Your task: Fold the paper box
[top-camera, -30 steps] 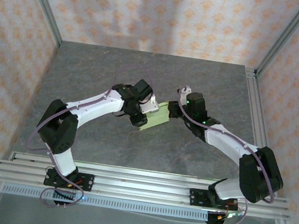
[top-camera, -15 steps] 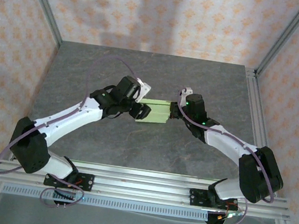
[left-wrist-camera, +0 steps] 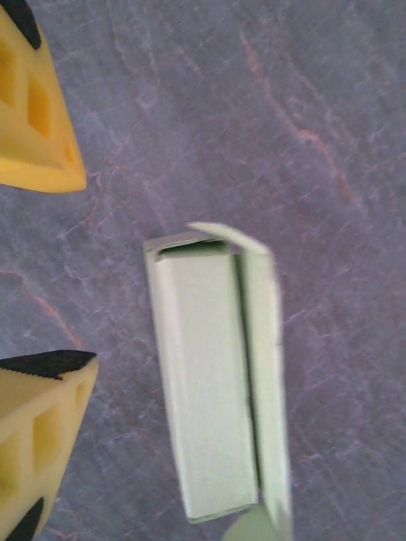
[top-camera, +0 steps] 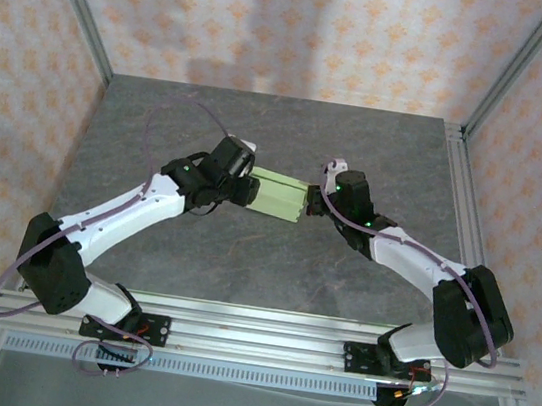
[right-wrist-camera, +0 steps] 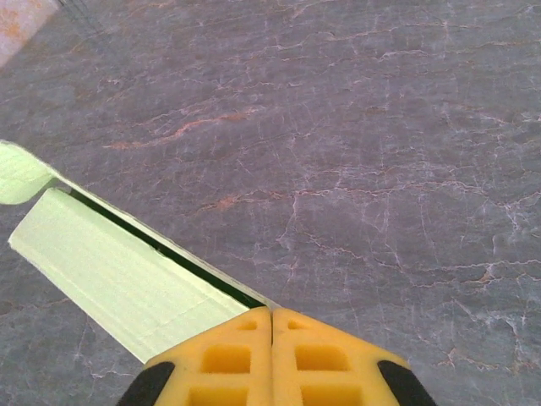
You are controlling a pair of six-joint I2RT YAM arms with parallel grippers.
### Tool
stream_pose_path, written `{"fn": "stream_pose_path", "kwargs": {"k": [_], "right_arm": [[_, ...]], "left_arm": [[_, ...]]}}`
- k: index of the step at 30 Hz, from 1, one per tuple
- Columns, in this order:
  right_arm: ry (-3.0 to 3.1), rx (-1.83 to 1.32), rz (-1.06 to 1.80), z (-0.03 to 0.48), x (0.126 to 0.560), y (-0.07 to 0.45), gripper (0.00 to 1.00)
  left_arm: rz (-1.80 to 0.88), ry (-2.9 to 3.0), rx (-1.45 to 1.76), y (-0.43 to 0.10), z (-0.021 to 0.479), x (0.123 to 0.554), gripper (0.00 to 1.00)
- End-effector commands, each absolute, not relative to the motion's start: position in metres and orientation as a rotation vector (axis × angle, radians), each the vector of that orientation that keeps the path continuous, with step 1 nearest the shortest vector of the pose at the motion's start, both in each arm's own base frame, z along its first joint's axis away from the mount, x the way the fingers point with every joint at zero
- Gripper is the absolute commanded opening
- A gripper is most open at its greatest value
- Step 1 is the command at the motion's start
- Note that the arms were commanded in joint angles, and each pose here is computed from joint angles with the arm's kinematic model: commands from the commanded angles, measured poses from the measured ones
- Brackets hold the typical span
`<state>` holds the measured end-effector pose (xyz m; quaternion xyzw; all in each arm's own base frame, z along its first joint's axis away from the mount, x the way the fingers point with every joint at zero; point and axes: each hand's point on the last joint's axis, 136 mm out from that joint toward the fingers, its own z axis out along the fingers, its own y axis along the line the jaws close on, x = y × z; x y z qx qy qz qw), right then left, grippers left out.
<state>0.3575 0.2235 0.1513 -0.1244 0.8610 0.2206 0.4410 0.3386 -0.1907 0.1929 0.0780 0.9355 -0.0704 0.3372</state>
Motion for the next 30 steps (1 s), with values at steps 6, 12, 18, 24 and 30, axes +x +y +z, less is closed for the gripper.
{"fn": "stream_pose_path", "kwargs": {"k": [6, 12, 18, 24, 30], "right_arm": [[2.095, -0.352, 0.532, 0.169, 0.361, 0.228, 0.00], [2.100, -0.359, 0.530, 0.169, 0.362, 0.229, 0.00], [2.109, -0.348, 0.537, 0.168, 0.364, 0.231, 0.00], [2.119, -0.351, 0.532, 0.167, 0.367, 0.233, 0.00], [2.126, -0.350, 0.538, 0.165, 0.368, 0.234, 0.00]], "left_arm": [[-0.053, 2.521, 0.212, -0.163, 0.180, 0.367, 0.42], [-0.105, 2.557, 0.239, -0.171, 0.173, 0.369, 0.37], [-0.196, 2.537, 0.217, -0.180, 0.182, 0.367, 0.41], [-0.267, 2.540, 0.233, -0.187, 0.187, 0.362, 0.42], [-0.256, 2.596, 0.242, -0.190, 0.168, 0.364, 0.38]]}}
